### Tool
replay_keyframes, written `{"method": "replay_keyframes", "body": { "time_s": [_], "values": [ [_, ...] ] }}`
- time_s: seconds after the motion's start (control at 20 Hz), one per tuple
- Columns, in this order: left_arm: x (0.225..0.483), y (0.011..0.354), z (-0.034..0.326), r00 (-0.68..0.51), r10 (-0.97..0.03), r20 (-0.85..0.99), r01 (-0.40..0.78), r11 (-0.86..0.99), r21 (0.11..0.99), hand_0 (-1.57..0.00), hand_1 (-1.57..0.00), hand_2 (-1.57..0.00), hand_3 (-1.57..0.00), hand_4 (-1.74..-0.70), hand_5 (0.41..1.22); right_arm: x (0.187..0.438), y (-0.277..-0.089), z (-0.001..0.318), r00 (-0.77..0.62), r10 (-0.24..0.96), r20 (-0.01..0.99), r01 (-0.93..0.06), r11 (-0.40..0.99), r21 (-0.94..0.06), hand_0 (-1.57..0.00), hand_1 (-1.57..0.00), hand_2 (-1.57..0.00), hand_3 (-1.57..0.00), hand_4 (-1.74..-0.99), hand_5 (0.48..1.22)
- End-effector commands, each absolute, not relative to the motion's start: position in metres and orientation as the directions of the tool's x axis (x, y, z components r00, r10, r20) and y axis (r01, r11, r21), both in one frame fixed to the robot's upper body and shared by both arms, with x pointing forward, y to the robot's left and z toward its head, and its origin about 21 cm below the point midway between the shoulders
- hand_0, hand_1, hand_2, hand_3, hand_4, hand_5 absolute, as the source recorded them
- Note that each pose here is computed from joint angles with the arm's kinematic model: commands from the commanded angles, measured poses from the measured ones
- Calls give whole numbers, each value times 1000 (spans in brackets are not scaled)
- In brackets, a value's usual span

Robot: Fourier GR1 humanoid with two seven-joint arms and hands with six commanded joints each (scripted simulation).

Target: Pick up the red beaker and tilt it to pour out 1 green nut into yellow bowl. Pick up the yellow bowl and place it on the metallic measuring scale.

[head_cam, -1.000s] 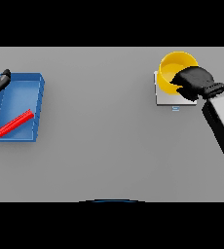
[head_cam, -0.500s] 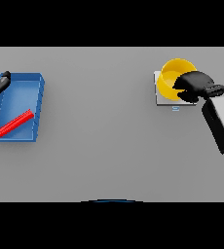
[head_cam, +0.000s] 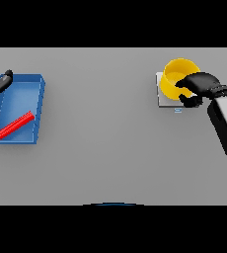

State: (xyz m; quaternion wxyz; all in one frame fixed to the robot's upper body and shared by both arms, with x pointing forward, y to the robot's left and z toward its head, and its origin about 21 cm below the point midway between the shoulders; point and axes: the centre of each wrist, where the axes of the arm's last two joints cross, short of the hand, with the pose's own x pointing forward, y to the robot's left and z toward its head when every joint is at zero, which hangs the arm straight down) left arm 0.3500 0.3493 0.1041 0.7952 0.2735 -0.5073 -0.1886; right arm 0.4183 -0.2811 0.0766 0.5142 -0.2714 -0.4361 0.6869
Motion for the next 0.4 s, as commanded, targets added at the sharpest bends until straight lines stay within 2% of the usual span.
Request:
{"method": "replay_keyframes", "body": {
  "time_s": [0.0,0.2,0.35],
  "values": [
    [351,349,107,413,-575,707,22,782,623,1,1,1,1,-723,705,418,-278,75,-339,938,71,-466,-102,-879,-188,-304,-446,-490,-1485,859],
    [349,349,104,411,-569,712,23,787,616,1,1,1,1,-722,697,418,-276,73,-315,947,68,-491,-101,-865,-77,-124,-202,-352,-1431,799],
    [350,349,104,418,-573,705,16,781,625,1,1,1,1,-720,693,416,-284,77,-302,950,78,-502,-89,-860,-39,-63,-103,-272,-1410,759]
  ]
}}
